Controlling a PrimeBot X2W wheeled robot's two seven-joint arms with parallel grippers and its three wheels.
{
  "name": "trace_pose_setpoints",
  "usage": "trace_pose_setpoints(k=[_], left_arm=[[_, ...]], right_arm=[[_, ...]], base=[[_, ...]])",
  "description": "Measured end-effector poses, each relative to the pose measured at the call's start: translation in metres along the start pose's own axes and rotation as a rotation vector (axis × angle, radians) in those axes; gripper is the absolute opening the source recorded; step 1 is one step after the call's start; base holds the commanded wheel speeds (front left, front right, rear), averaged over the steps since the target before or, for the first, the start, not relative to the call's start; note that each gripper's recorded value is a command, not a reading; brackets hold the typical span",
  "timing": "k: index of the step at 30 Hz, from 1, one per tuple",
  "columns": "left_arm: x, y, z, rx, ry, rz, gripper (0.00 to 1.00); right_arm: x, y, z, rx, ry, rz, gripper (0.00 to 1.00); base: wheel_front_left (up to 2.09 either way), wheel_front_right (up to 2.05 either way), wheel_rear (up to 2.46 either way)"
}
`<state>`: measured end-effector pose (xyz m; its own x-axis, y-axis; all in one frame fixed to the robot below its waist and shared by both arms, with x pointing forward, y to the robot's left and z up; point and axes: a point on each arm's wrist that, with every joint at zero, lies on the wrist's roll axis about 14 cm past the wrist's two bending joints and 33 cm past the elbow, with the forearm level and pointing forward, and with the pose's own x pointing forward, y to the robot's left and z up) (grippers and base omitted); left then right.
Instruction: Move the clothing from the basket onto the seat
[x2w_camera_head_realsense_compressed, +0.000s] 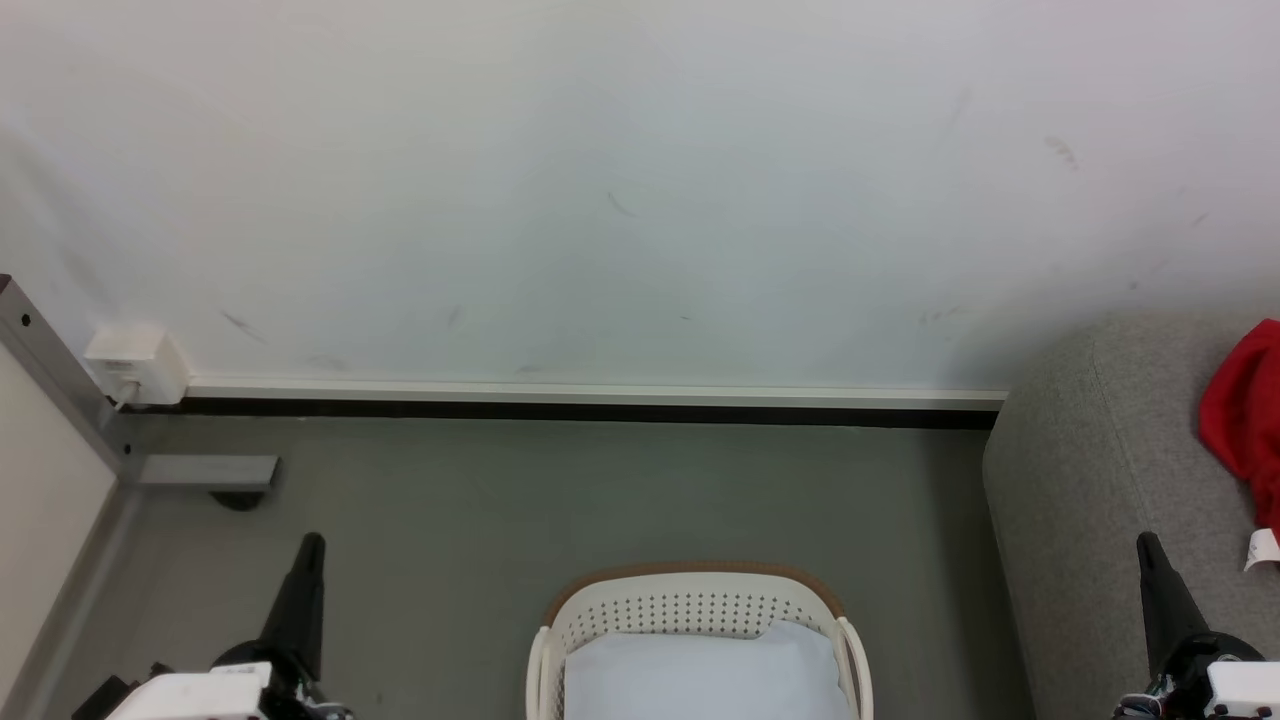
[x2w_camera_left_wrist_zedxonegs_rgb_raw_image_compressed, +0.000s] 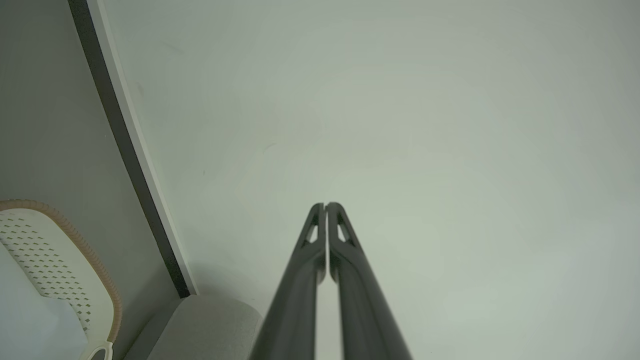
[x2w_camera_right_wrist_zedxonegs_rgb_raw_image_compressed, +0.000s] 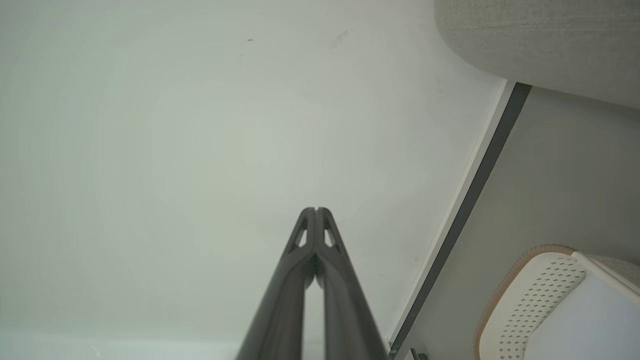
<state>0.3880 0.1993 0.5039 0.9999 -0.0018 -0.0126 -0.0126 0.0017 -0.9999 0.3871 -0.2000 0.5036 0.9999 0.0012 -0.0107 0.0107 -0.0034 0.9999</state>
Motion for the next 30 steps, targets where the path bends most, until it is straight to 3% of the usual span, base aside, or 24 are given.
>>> trace_pose_setpoints(k=[30], left_arm=[[0.0000,-0.0001,0.0000,0.000,0.000,0.000,0.00]], right_arm=[[0.0000,0.0001,0.0003,0.001,-0.001,0.000,0.00]], base=[[0.00,0.00,0.00]])
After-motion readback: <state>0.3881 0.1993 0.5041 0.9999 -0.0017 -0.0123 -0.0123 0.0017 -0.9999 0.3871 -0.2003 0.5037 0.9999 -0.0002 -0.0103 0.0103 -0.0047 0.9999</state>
